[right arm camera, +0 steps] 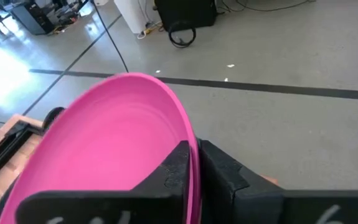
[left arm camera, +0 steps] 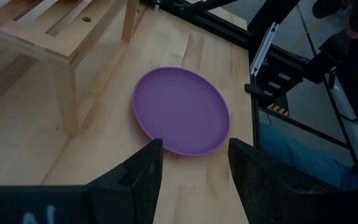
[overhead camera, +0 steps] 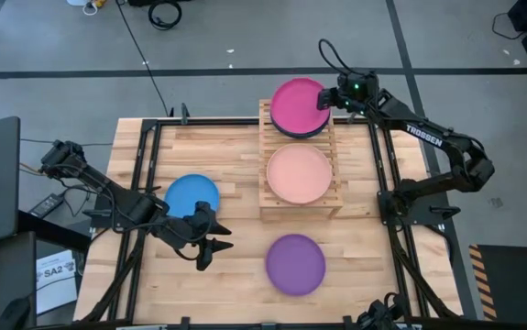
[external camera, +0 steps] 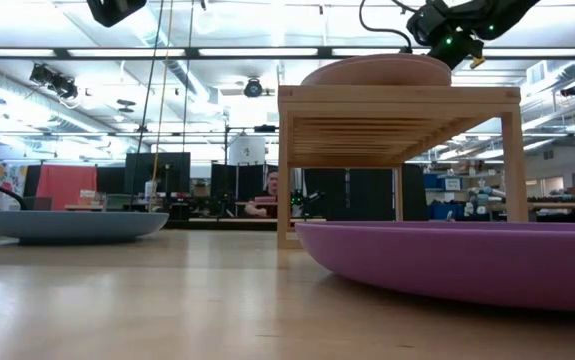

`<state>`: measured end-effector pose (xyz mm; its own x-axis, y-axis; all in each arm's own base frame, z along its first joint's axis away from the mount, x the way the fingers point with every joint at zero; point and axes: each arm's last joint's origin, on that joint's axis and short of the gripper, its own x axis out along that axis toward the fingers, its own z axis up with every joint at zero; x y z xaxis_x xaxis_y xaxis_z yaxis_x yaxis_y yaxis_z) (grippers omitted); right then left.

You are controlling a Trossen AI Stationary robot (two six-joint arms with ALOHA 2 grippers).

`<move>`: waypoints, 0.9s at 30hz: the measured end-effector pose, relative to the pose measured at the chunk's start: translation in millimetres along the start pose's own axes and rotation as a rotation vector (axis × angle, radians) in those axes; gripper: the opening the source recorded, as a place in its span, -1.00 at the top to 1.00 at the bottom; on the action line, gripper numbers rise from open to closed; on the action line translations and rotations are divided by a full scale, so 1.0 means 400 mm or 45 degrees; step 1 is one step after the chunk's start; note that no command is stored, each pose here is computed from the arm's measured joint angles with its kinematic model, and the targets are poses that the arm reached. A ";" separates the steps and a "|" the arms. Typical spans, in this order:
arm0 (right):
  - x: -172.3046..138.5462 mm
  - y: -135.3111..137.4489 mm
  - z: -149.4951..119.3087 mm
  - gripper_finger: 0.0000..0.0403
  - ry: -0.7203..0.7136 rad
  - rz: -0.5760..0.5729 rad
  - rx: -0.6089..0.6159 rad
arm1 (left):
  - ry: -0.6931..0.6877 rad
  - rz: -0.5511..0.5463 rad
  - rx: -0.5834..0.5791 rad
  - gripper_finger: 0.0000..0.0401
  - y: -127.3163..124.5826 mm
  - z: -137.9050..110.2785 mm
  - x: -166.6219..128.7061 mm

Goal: Place and stack plates onto a shelf
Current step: Stack the pink plate on top of the dark green plate, then stack the blue plate on top of the light pink plate

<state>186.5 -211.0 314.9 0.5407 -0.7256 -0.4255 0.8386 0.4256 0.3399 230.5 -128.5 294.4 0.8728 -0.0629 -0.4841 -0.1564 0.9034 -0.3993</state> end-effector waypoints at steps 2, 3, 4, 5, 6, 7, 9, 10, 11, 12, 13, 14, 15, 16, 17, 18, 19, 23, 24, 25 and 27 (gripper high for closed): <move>0.000 0.000 0.000 0.77 0.000 -0.001 0.000 | 0.000 0.000 0.000 0.06 0.000 0.000 0.000; 0.000 0.000 0.000 0.77 0.000 -0.001 0.000 | 0.000 0.001 0.000 0.06 0.000 0.000 0.000; 0.000 0.000 0.000 0.76 0.000 -0.001 0.000 | 0.000 0.000 0.000 0.06 0.000 0.000 0.000; 0.000 -0.001 0.000 0.76 0.000 -0.002 0.000 | -0.001 0.000 0.000 0.06 0.000 0.000 0.000; 0.000 -0.001 0.000 0.76 -0.001 -0.003 0.001 | -0.001 0.000 0.000 0.06 0.000 0.000 0.000; 0.000 -0.002 0.000 0.76 -0.001 -0.004 0.004 | -0.001 -0.001 0.000 0.06 0.000 0.000 0.000; 0.000 -0.002 0.001 0.74 -0.001 -0.004 0.005 | -0.001 0.000 0.000 0.06 0.000 0.001 0.000; 0.000 -0.002 0.001 0.72 -0.001 -0.004 0.005 | -0.001 -0.001 0.000 0.06 0.000 0.001 0.000; 0.000 -0.002 0.001 0.70 -0.001 -0.004 0.005 | -0.001 -0.001 0.000 0.06 0.000 0.000 0.000; 0.000 -0.002 0.001 0.68 -0.001 -0.004 0.005 | 0.000 0.000 0.000 0.06 0.000 0.000 0.000; 0.000 -0.002 0.001 0.65 -0.001 -0.004 0.006 | -0.001 0.000 0.000 0.06 0.000 0.001 0.000; 0.000 -0.002 0.001 0.62 -0.001 -0.004 0.005 | -0.001 0.000 0.000 0.06 0.000 0.001 0.000; 0.000 -0.002 0.001 0.59 -0.001 -0.005 0.006 | -0.001 0.000 0.001 0.06 0.000 0.001 0.000; 0.000 -0.002 0.001 0.55 -0.001 -0.005 0.006 | -0.001 0.000 0.000 0.06 0.000 0.001 0.000; 0.000 -0.002 0.001 0.51 -0.001 -0.005 0.005 | -0.001 -0.001 0.001 0.06 0.000 0.000 0.000; 0.000 -0.002 0.001 0.46 -0.001 -0.005 0.002 | -0.001 0.000 0.001 0.06 0.000 0.001 0.000; 0.000 -0.002 0.001 0.41 -0.001 -0.005 -0.003 | -0.001 -0.001 0.001 0.06 0.000 0.001 0.000; 0.000 -0.004 0.001 0.19 -0.013 -0.031 -0.019 | 0.000 -0.001 0.001 0.06 0.000 0.000 0.000; 0.000 -0.004 0.002 0.14 -0.018 -0.043 -0.020 | -0.001 0.000 0.001 0.06 0.000 0.001 0.000; 0.000 -0.005 0.002 0.08 -0.023 -0.054 -0.022 | 0.000 -0.001 0.002 0.06 0.000 0.000 0.000; 0.000 -0.006 0.003 -0.02 -0.030 -0.071 -0.023 | 0.000 0.000 0.002 0.06 0.000 0.000 0.000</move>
<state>184.5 -212.4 315.0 0.4919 -0.7609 -0.4231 0.8684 0.3940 0.3010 230.5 -128.5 294.7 0.8729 -0.0629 -0.4837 -0.1556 0.9039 -0.3984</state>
